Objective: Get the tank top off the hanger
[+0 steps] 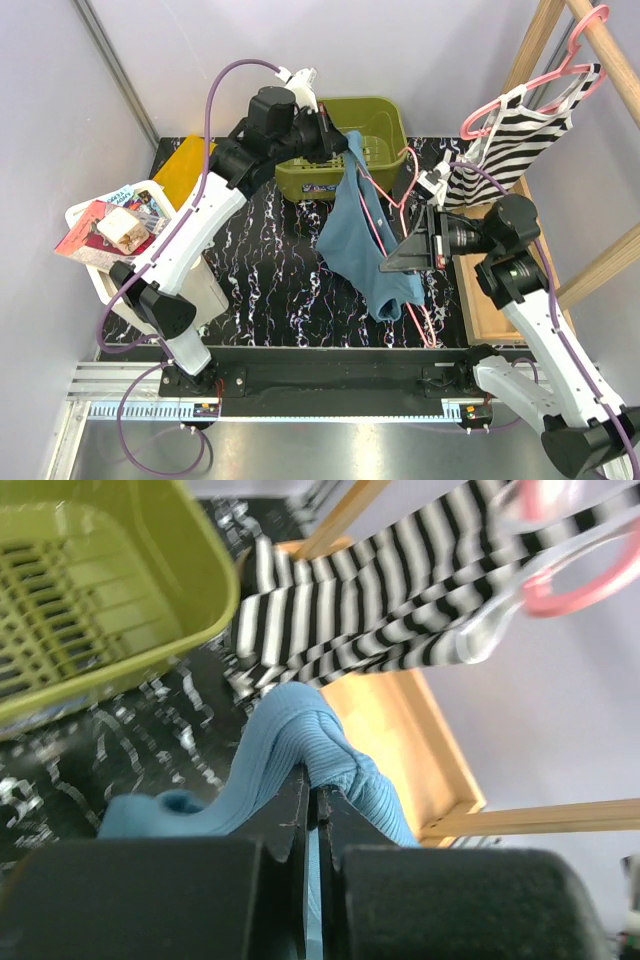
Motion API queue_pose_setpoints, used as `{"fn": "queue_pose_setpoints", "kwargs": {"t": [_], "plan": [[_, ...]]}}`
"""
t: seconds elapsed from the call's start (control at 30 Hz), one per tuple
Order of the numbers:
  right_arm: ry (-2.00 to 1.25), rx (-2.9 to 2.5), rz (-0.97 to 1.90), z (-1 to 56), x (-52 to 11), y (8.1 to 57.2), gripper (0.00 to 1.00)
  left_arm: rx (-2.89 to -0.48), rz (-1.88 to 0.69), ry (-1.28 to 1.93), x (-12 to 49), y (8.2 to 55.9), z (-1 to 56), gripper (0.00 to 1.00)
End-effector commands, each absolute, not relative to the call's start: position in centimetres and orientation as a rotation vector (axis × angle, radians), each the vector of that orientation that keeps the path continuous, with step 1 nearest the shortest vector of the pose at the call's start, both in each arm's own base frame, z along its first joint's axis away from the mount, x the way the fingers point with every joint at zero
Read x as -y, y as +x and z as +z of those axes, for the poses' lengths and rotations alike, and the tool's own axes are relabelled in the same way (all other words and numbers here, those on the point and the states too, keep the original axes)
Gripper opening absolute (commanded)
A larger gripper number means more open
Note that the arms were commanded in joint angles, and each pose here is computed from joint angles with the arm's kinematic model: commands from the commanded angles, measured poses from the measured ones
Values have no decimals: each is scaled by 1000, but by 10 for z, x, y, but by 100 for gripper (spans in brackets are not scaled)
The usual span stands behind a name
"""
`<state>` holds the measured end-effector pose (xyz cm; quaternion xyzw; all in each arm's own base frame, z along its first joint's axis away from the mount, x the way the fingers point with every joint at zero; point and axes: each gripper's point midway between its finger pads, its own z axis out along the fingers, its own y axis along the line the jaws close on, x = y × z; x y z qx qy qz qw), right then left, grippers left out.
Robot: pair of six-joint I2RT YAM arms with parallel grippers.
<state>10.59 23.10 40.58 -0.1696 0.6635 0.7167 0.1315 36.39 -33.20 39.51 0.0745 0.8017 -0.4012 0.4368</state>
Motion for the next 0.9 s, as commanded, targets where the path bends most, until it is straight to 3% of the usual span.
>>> {"fn": "queue_pose_setpoints", "kwargs": {"t": [0.0, 0.47, 0.87], "plan": [[-633, -1885, 2057, 409, -221, 75, 0, -1852, -1109, 167, 335, 370, 441, 0], [-684, -1833, 2010, 425, -216, 62, 0, -1941, -1009, 32, 310, 393, 408, 0], [-687, -1844, 1994, 439, -228, 95, 0, -2081, -965, 90, 315, 404, 363, 0]]}}
